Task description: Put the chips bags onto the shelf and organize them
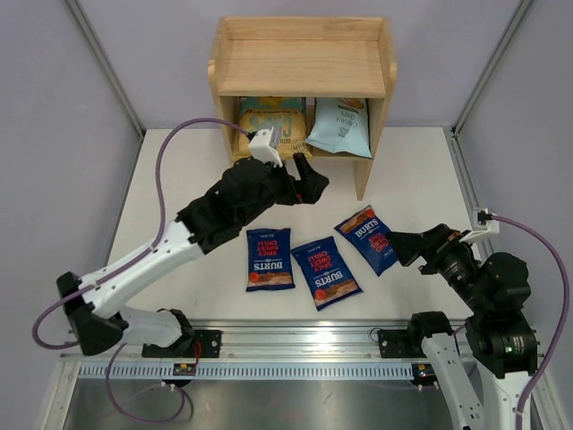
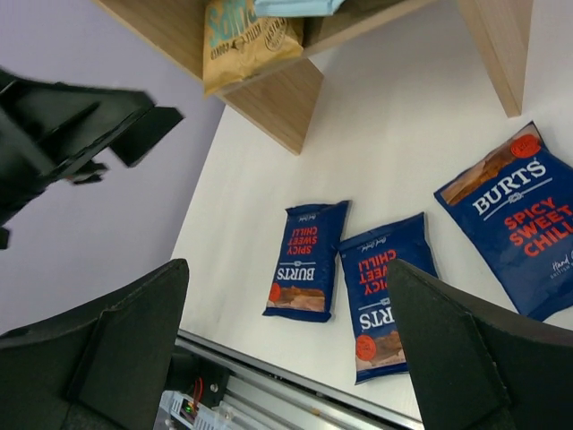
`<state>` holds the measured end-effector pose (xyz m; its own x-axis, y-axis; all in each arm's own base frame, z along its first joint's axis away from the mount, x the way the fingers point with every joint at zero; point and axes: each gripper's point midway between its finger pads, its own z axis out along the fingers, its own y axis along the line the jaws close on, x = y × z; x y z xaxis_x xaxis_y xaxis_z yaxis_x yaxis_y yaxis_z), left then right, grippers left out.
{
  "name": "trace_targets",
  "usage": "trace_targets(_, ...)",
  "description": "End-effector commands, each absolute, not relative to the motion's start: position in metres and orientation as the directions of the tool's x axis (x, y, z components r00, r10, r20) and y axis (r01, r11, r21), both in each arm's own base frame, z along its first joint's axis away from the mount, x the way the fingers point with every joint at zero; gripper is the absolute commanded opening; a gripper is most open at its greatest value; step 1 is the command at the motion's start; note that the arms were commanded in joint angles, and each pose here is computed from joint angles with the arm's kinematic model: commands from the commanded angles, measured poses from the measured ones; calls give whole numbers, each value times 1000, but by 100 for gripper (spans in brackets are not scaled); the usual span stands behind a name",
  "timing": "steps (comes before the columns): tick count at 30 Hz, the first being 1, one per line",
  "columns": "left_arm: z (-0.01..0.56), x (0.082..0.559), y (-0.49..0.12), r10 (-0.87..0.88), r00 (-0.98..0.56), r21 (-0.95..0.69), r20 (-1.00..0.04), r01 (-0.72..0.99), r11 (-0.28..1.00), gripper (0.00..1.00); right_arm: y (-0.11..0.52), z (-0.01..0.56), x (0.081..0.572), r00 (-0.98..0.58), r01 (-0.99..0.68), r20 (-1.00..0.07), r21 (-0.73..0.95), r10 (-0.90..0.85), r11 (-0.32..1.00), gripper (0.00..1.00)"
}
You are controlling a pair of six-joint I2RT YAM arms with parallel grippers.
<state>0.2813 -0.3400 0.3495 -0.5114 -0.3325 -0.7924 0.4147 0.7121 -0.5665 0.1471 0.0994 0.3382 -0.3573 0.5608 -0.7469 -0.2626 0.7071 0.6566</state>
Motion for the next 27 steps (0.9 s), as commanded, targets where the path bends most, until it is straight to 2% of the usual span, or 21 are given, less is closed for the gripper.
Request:
trace_targets(1, 329, 262, -298, -218, -462, -428, -860, 418, 801, 99, 109, 337, 148, -354, -351, -779, 623, 517, 699, 99)
trace_targets(6, 296, 233, -248, -163, -472, -371, -867, 392, 842, 99, 117, 320, 152, -398, -371, -772, 629, 495, 683, 99)
trace_targets(13, 193, 212, -190, -124, -605, -354, -787, 277, 893, 99, 128, 300, 143, -453, -435, -791, 599, 412, 672, 99)
trace_targets(20, 127, 197, -193, -145, -707, -486, -693, 308, 818, 99, 153, 286, 125, -560, -540, -758, 640, 335, 546, 100)
trace_targets(25, 84, 201, -186, -160, -763, -508, -626, 244, 826, 99, 163, 289, 115, -582, -595, -750, 656, 315, 464, 99)
trace_targets(27, 68, 201, -189, -155, -785, -525, -600, 240, 817, 95, 163, 288, 115, -582, -592, -748, 659, 320, 463, 99)
